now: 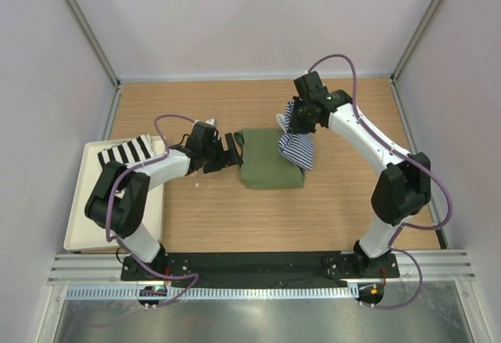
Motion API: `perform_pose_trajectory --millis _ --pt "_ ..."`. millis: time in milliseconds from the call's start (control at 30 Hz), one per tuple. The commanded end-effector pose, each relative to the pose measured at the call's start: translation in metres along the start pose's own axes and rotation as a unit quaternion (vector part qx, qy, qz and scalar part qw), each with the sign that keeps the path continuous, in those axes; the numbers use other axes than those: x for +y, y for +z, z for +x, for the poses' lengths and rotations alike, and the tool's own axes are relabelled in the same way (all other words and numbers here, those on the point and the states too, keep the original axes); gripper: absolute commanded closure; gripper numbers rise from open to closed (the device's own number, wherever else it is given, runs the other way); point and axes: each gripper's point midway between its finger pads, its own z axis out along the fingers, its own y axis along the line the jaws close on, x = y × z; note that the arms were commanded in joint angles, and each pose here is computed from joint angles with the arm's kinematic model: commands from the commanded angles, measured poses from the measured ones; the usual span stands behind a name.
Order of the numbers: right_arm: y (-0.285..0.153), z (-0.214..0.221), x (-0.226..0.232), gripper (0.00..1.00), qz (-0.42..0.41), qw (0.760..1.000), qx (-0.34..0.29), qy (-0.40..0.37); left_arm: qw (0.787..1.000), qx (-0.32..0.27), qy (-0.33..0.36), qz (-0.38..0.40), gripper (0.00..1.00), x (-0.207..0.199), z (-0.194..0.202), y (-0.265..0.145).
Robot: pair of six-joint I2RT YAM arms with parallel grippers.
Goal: Fold and stack the tank tops
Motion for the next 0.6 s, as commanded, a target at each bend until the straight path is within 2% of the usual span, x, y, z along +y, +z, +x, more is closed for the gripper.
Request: perform_pose_trajectory --millis 0,67,333,367,400,433,500,533,567 --pt "-0.009 -0.014 0.029 0.99 0.020 0.999 -0.040 -0.014 1.000 0.002 0.015 0.016 0.13 -0.012 -0.006 0.005" --pt "-0.004 -0.012 0.037 0.99 0.031 0.998 -0.046 -0.022 1.000 0.008 0.014 0.013 0.14 -0.011 -0.004 0.008" --pt "0.055 0.041 0.068 0.99 0.062 0.996 0.006 -0.067 1.000 0.001 0.001 0.000 0.14 -0.004 -0.006 0.009" --pt "0.066 0.051 0.071 0.94 0.071 0.995 0.012 -0.075 1.000 -0.008 -0.006 -0.005 0.14 0.000 -0.009 0.005" --pt "0.064 0.048 0.073 0.94 0.072 0.995 0.008 -0.072 1.000 -0.009 -0.008 -0.008 0.14 0.003 -0.008 0.006" --pt "0.068 0.055 0.078 0.80 0.070 0.994 0.012 -0.079 1.000 -0.020 -0.014 -0.009 0.14 0.005 -0.012 0.002" --pt "0.078 0.061 0.086 0.68 0.061 0.995 0.015 -0.082 0.999 -0.031 -0.033 -0.009 0.14 0.013 -0.015 -0.001" --pt "0.079 0.062 0.091 0.58 0.048 0.995 0.015 -0.082 0.999 -0.038 -0.038 -0.005 0.14 0.012 -0.018 -0.004" --pt "0.075 0.059 0.098 0.54 0.030 0.996 0.004 -0.078 0.998 -0.041 -0.040 0.000 0.14 0.011 -0.020 -0.004"
